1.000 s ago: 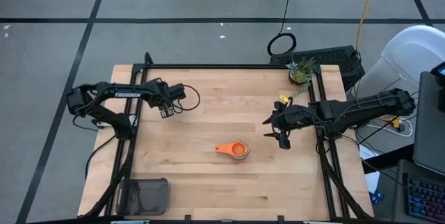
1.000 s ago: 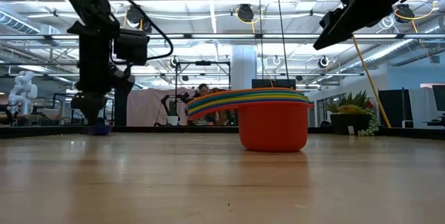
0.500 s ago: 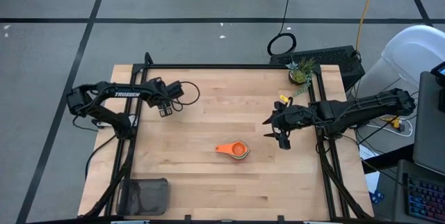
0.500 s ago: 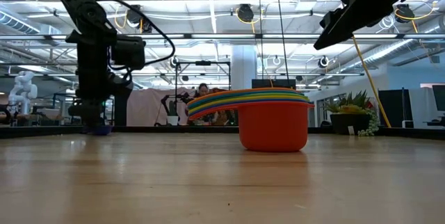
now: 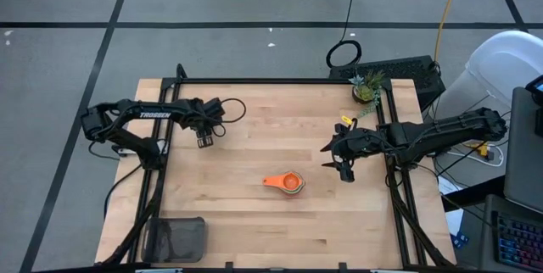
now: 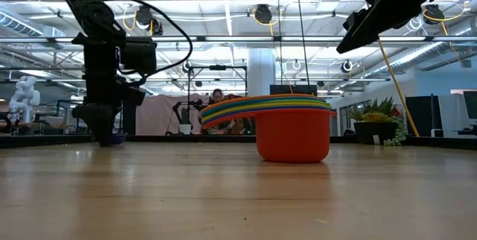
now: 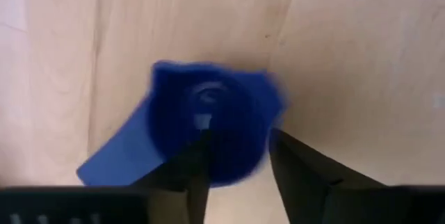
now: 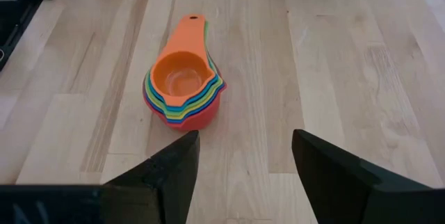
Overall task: Nest measuring cups in basket
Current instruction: Stack the dark blue measuring cup on top of the orange measuring cup, then put the nested measuring cups into the black bin
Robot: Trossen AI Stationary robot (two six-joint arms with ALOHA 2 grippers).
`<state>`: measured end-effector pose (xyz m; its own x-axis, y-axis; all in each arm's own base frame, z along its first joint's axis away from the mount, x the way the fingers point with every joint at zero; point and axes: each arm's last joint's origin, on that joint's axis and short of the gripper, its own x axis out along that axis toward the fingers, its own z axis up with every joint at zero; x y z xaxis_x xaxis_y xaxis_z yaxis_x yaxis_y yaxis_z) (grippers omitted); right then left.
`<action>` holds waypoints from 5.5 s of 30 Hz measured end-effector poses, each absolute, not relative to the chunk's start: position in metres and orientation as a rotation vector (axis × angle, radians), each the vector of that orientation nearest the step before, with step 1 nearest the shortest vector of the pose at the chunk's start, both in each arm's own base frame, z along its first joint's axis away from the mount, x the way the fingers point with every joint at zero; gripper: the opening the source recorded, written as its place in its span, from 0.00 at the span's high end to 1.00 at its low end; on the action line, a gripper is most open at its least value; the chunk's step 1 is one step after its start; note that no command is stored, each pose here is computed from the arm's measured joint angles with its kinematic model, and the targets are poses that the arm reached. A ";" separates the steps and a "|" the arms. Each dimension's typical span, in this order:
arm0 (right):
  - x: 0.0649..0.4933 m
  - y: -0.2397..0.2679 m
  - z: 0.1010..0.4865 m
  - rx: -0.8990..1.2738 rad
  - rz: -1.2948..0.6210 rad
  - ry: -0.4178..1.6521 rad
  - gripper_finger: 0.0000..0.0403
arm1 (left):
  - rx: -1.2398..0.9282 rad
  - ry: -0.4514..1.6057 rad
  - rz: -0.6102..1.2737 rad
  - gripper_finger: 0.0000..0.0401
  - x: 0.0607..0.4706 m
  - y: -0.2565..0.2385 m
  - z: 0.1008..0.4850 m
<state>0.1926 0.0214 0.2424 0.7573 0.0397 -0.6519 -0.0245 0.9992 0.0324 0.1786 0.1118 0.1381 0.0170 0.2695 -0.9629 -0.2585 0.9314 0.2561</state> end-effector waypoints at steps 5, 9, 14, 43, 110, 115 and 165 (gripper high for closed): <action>0.192 0.021 0.242 0.022 0.035 0.722 0.45 | -0.020 1.501 0.415 0.75 0.178 0.111 0.138; 0.190 0.021 0.239 0.017 0.034 0.755 0.45 | -0.042 1.495 0.414 0.81 0.180 0.105 0.138; 0.190 0.021 0.239 -0.017 0.046 0.759 0.45 | -0.154 1.443 0.392 0.94 0.187 0.095 0.138; 0.192 0.014 0.242 0.096 -0.033 0.723 0.45 | -0.461 0.581 0.317 0.98 0.343 -0.057 0.320; 0.172 0.011 0.242 0.047 -0.076 0.813 0.45 | -0.475 1.067 0.256 0.79 0.456 -0.110 0.251; 0.172 0.011 0.242 0.048 -0.076 0.813 0.45 | -0.467 1.061 0.267 0.70 0.456 -0.107 0.251; 0.287 0.067 0.286 -0.208 0.144 0.963 0.37 | 0.065 0.421 0.578 0.64 0.196 -0.164 0.357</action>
<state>0.2874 0.0670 0.2856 0.5634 0.0290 -0.8257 -0.2138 0.9705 -0.1118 0.1962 -0.1642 0.3570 0.7550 0.5430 -0.3674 -0.5170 0.8377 0.1757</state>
